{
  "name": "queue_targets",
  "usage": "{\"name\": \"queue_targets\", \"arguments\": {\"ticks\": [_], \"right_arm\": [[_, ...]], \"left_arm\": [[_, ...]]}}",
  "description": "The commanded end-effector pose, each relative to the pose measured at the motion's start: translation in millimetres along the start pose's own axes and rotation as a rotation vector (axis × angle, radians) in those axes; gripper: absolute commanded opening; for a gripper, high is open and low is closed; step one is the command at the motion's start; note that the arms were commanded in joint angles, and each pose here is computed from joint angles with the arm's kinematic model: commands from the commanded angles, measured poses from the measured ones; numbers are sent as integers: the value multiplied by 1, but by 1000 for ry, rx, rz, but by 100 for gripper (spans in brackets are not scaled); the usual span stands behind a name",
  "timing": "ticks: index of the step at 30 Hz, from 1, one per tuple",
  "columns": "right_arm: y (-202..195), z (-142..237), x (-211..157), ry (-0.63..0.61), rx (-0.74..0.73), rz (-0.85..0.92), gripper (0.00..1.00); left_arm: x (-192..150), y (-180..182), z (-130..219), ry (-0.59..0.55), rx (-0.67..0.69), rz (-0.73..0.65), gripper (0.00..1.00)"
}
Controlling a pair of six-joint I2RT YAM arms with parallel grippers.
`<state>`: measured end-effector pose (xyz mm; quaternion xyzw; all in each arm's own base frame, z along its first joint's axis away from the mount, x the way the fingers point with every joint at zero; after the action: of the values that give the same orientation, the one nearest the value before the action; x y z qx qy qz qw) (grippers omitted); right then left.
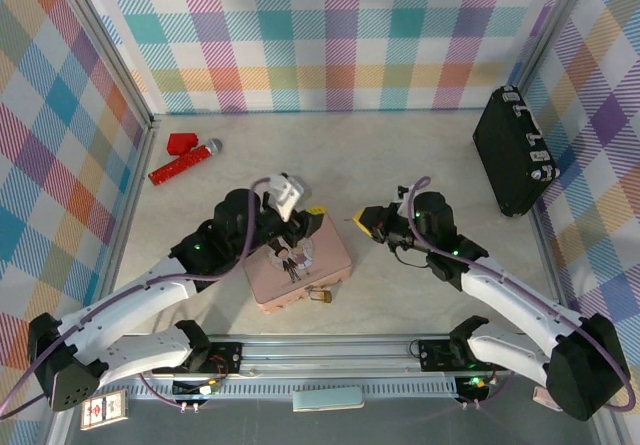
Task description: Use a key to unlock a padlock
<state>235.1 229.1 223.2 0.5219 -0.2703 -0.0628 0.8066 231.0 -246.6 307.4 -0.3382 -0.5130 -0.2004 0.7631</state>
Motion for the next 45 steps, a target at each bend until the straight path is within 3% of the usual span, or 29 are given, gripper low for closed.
{"name": "queue_targets", "arguments": {"ticks": [1,7,13,22,45], "right_arm": [[19,-8,10,-123,79,183,0],[31,-14,6,-252,184,288,0],[39,-21,-1,-288,221,347,0],[51,-30,-9,-273,300,342,0],[60,-35,-17,-221,376,282,0]], "left_arm": [[-14,25,6,1,88,366,50],[-33,32,2,-5,-4,769,51],[-36,23,-6,-31,-145,959,50],[-40,24,-13,-26,-165,1049,47],[-29,16,-15,-21,-214,1068,36]]}}
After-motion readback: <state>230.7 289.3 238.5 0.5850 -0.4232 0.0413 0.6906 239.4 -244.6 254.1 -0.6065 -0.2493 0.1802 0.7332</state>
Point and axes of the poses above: each hand's point on the last joint's axis, 136 mm out from that joint toward the fingers, its own z axis back along the fingers, its own y axis along the line the jaws close on, x = y × z, the point moved 3 cm from there along z, back along the fingers, and after that the axes turned 13 degrees about z, right-handed, at the moved point
